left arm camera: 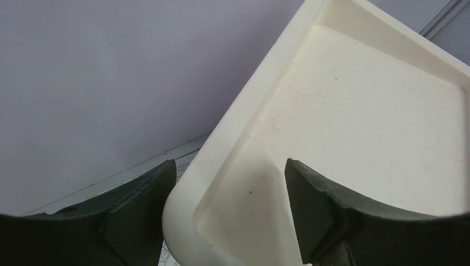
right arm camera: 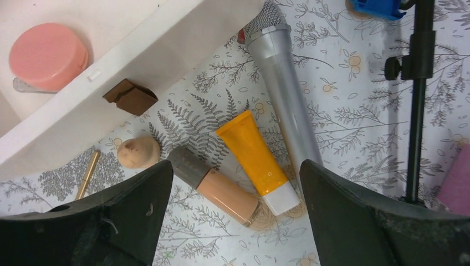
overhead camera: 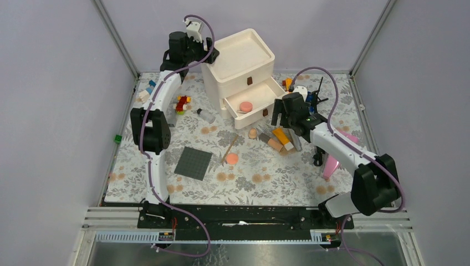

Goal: Organize the makeup
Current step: Pick up the lipstick from the corner of the board.

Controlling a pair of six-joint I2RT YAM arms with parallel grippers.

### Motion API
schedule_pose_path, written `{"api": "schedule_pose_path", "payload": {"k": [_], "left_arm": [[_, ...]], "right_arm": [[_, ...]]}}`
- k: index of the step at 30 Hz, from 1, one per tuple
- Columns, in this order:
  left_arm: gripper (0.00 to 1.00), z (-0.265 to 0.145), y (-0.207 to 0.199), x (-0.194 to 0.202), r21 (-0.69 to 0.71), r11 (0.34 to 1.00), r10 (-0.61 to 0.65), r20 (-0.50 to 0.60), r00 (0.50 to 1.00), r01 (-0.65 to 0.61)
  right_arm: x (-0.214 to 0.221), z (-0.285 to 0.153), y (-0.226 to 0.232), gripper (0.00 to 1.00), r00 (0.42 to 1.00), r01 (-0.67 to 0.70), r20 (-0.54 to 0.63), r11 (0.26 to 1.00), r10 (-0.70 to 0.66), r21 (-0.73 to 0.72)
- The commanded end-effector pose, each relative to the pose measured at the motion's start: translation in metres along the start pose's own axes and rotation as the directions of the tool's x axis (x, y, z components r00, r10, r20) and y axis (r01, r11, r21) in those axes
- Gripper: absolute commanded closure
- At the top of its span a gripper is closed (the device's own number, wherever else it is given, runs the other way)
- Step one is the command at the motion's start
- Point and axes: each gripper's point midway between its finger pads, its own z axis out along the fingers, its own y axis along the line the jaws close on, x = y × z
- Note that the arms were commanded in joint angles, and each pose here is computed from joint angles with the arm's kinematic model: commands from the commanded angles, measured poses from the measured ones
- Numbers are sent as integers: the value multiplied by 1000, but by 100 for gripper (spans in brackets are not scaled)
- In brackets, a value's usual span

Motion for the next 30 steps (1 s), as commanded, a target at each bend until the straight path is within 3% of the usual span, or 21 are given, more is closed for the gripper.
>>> {"api": "schedule_pose_path", "payload": {"k": [1, 5, 13, 17, 20, 24, 30], "left_arm": [[27, -4, -2, 17, 3, 1000, 11, -45, 999, -11], [27, -6, -2, 24, 0, 1000, 13, -60, 998, -13], [27, -9, -1, 23, -12, 1000, 25, -66, 997, -26], [27, -10, -3, 23, -28, 998, 50, -75, 996, -52], [27, -7, -7, 26, -24, 998, 63, -84, 994, -65], [27, -3, -14, 31, -24, 996, 84, -100, 991, -87], [27, 1, -17, 38, -25, 995, 94, -119, 988, -97]], "right_arm": [[-19, 17, 14, 11, 998, -40, 47, 999, 41, -28], [-22, 38, 25, 17, 999, -36, 24, 999, 37, -33], [-41, 56, 36, 20, 999, -26, 34, 999, 27, -21], [-47, 42, 9, 21, 998, -11, 64, 996, 6, 84], [-54, 37, -33, 24, 993, -86, 98, 981, 70, 171], [-71, 49, -65, 26, 981, -186, 84, 971, 175, 148], [-123, 75, -71, 30, 981, -186, 76, 976, 178, 112]]}}
